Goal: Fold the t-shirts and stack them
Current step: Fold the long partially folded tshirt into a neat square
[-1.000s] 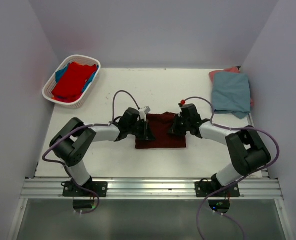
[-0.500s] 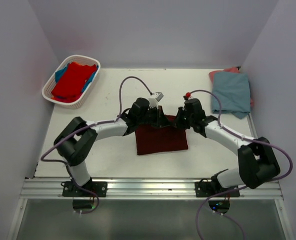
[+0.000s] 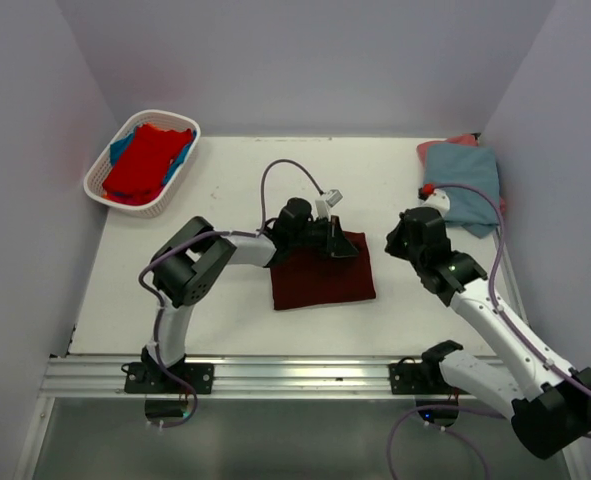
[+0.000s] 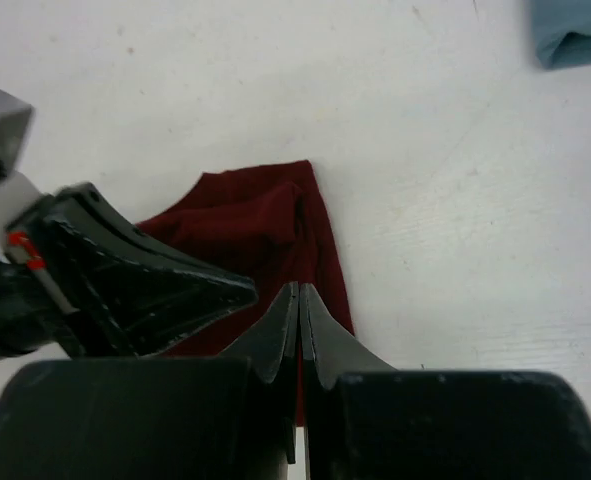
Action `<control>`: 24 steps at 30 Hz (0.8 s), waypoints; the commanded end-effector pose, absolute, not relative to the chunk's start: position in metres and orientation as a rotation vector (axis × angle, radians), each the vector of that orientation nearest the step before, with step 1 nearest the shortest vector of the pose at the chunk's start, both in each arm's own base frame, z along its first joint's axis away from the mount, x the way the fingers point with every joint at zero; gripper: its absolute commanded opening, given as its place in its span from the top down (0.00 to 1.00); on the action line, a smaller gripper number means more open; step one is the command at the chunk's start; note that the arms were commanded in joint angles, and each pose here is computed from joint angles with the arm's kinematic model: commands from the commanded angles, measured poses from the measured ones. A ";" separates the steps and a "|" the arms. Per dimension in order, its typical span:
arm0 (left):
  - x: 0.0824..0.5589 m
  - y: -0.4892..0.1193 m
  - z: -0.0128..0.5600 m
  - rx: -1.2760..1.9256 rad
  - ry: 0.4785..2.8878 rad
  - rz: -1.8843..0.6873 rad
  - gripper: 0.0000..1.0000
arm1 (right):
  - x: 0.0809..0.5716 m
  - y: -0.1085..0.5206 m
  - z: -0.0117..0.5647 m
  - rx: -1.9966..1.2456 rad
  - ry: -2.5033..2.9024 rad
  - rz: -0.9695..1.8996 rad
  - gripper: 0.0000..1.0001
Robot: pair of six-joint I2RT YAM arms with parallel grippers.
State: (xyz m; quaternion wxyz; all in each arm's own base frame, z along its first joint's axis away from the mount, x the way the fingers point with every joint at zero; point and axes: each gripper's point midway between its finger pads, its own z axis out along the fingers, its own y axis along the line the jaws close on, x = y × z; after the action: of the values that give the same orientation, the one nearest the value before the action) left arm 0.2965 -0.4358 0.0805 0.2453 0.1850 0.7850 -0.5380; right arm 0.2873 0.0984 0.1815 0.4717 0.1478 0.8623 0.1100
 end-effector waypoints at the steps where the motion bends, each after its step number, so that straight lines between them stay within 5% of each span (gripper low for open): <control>1: 0.327 -0.446 0.098 0.532 2.016 -1.459 1.00 | 0.286 0.092 0.155 0.349 2.216 0.174 1.00; 18: 0.382 -0.407 0.012 0.380 2.161 -1.379 1.00 | 0.278 0.128 0.084 0.259 2.411 0.382 1.00; 21: 0.385 -0.407 0.013 0.406 2.169 -1.368 1.00 | 0.275 0.138 0.069 0.221 2.457 0.506 0.62; 24: 0.393 -0.399 0.009 0.404 2.233 -1.259 1.00 | 0.278 0.139 0.059 0.234 2.491 0.656 0.38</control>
State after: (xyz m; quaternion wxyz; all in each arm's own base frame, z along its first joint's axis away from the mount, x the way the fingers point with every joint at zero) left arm 0.3782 -0.4115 0.0242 0.2574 0.1430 0.8044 -0.5160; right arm 0.2729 0.1229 0.0576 0.2872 0.1099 0.9371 0.1653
